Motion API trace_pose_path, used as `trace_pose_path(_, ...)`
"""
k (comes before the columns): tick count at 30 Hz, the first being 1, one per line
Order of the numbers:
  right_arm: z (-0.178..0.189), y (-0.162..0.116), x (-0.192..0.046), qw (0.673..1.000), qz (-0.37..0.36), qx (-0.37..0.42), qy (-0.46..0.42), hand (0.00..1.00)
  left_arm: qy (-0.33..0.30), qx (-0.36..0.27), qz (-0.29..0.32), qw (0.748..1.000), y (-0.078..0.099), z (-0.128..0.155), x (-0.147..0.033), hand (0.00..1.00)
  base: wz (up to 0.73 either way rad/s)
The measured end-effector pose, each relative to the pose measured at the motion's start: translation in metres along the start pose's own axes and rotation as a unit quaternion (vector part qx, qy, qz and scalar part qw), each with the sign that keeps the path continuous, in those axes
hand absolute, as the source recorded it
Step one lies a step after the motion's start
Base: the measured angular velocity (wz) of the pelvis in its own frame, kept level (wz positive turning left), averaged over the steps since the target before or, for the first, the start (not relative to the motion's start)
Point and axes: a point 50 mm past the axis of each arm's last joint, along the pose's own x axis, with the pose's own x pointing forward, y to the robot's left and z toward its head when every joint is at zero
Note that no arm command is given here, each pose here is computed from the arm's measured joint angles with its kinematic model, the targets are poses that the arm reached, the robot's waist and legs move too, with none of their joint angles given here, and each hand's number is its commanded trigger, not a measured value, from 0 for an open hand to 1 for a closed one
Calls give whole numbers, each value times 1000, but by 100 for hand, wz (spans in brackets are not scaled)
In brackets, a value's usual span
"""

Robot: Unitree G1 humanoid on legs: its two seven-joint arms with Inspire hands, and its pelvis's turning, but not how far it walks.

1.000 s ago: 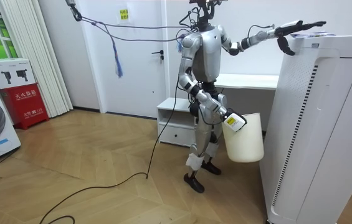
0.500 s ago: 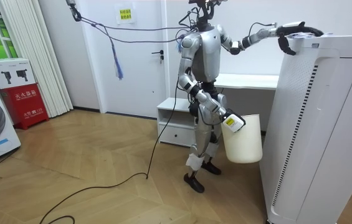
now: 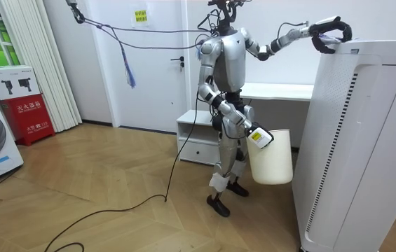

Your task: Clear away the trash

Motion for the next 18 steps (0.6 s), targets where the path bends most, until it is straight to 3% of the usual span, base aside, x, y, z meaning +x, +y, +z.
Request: trace_pose_path(18,1,-2,0,1000,-2,-1,2,100,-16,20,1,1000,5,7,-2,100,0)
